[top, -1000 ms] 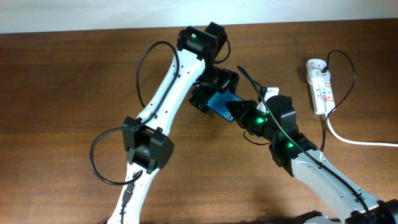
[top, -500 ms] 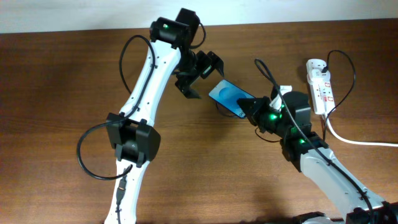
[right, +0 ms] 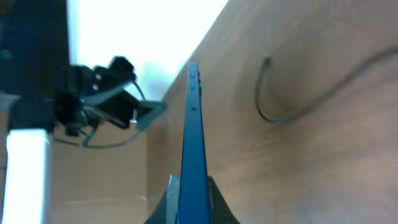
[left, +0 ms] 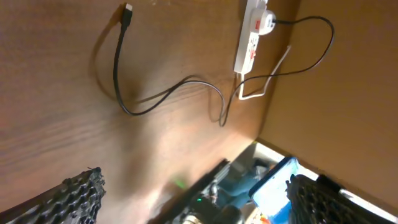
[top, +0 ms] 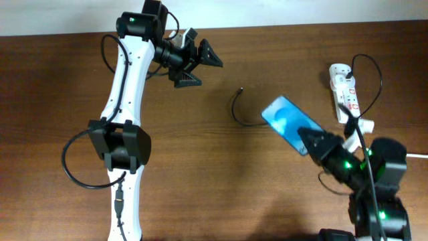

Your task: Plug charger to phone and switch on socket

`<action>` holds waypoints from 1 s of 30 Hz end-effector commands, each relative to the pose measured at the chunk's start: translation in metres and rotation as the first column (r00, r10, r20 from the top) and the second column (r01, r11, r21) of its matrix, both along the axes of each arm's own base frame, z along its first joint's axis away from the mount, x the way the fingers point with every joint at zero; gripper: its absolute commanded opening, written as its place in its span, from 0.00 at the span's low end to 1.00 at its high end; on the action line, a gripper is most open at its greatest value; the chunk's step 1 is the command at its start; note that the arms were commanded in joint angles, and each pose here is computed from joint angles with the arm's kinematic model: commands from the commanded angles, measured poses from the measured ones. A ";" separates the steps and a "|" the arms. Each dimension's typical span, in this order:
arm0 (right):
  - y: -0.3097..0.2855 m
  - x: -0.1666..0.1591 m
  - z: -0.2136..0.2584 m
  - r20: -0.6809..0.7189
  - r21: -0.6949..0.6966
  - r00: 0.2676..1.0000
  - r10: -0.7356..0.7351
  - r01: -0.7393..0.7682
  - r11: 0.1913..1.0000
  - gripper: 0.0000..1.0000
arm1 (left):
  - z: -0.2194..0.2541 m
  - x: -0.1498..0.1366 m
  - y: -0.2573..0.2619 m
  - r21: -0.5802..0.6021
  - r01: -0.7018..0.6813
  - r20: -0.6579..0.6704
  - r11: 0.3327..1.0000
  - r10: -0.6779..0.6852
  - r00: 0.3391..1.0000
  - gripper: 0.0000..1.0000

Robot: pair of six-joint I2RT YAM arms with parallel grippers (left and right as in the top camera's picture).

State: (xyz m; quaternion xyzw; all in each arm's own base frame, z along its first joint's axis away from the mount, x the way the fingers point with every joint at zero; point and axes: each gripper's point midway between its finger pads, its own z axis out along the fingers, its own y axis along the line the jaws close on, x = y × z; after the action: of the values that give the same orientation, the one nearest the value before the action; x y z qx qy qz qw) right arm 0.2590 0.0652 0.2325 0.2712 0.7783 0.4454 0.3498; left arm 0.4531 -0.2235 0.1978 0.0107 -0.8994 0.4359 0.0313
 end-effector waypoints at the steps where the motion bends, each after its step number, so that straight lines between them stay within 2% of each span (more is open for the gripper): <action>1: -0.006 -0.009 0.006 0.003 0.003 0.998 -0.061 0.061 0.998 0.04 | 0.008 0.003 0.006 0.036 0.041 0.111 0.999 -0.044 0.993 1.00; 3: -0.014 -0.001 0.000 -0.075 0.073 0.988 -0.136 0.142 0.987 0.04 | 0.008 0.004 0.006 0.035 0.040 0.118 0.999 -0.044 0.992 1.00; 6: -0.015 0.029 0.016 -0.028 0.153 0.987 -0.156 0.158 0.976 0.04 | 0.008 0.004 0.006 0.035 0.040 0.119 0.999 -0.044 0.992 1.00; 11: 0.015 0.081 0.058 0.156 0.286 0.985 -0.081 0.033 0.958 0.04 | 0.021 0.005 -0.004 -0.056 0.061 0.135 0.997 -0.053 0.989 1.00; 13: 0.011 0.089 0.100 0.349 0.292 0.931 -0.106 -0.001 0.956 0.04 | 0.029 0.003 -0.010 -0.114 0.075 0.133 0.991 -0.059 0.989 1.00; 15: -0.001 0.089 0.119 0.414 0.302 0.892 -0.183 0.055 0.952 0.04 | 0.041 -0.002 -0.016 -0.193 0.108 0.145 0.975 -0.080 0.986 1.00; 17: -0.016 0.096 0.098 0.312 0.318 0.910 -0.274 0.172 0.932 0.04 | 0.055 -0.005 -0.022 -0.278 0.127 0.144 0.952 -0.089 0.985 1.00; 18: -0.020 0.101 0.077 0.214 0.331 0.928 -0.306 0.226 0.916 0.04 | 0.065 -0.006 -0.026 -0.334 0.144 0.156 0.931 -0.095 0.983 1.00; 22: -0.001 0.125 0.027 0.044 0.342 0.950 -0.309 0.277 0.898 0.04 | 0.085 -0.006 -0.032 -0.437 0.174 0.181 0.882 -0.104 0.978 1.00; 26: 0.042 0.153 0.014 0.034 0.458 0.961 -0.276 0.230 0.858 0.04 | 0.086 -0.005 -0.032 -0.440 0.151 0.148 0.885 -0.094 0.984 1.00; 28: 0.060 0.166 0.023 0.111 0.519 0.948 -0.299 0.201 0.831 0.04 | 0.087 -0.001 -0.032 -0.441 0.147 0.153 0.885 -0.088 0.984 0.98; 30: 0.067 0.171 0.027 0.120 0.525 0.942 -0.314 0.208 0.825 0.04 | 0.087 0.000 -0.033 -0.441 0.143 0.150 0.886 -0.084 0.985 0.95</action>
State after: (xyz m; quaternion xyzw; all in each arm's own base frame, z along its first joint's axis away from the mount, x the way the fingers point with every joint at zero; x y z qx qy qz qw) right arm 0.4207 0.1298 0.2394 0.3989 0.5823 0.5980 0.3798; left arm 0.4547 -0.2573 0.2678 -0.0750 -0.7804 0.6207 0.0082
